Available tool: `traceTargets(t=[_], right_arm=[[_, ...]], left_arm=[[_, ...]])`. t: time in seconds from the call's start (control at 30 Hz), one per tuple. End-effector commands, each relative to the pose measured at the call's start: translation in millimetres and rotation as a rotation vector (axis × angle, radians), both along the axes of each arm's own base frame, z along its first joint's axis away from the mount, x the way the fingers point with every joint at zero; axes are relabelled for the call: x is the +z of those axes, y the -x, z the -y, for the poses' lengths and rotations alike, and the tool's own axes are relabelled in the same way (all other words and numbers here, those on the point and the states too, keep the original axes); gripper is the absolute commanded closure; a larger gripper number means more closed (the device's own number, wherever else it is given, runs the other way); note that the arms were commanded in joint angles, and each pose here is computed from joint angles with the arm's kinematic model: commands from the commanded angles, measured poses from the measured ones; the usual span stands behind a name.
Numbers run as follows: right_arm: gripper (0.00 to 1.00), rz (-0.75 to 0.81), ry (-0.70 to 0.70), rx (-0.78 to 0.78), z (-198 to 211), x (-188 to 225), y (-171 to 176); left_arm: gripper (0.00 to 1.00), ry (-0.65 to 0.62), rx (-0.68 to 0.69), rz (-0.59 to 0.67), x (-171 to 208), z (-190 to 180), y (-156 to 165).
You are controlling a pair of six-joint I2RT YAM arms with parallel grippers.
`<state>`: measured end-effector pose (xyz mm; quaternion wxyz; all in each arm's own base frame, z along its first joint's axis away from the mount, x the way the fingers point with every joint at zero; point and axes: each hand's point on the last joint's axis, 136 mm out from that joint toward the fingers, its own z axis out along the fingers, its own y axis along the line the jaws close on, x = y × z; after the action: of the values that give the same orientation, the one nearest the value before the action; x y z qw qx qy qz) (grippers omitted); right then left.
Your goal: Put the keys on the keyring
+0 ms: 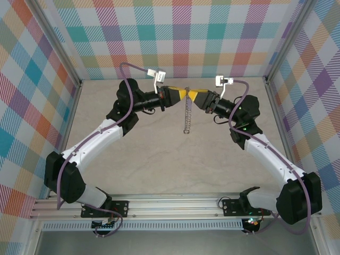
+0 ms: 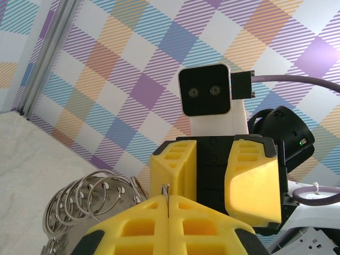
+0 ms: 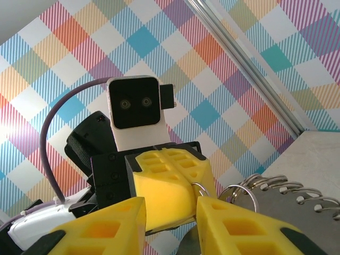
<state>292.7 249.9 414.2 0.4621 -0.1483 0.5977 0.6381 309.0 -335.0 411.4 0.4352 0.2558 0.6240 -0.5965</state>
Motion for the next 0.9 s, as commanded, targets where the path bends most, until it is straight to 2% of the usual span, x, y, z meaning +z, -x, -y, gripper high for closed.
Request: traceTargets(t=[0.0,0.3,0.87], right_arm=[[0.69,0.035,-0.005,-0.026,5,4,2],[0.69,0.036,-0.001,-0.063,13,4,1],[0.7,0.046,-0.011,0.017,-1,11,2]], left_arm=[[1.0,0.037,-0.013,0.096,28,-7,19],[1.0,0.035,-0.013,0.099,28,-8,21],[1.0,0.036,-0.013,0.093,27,-7,19]])
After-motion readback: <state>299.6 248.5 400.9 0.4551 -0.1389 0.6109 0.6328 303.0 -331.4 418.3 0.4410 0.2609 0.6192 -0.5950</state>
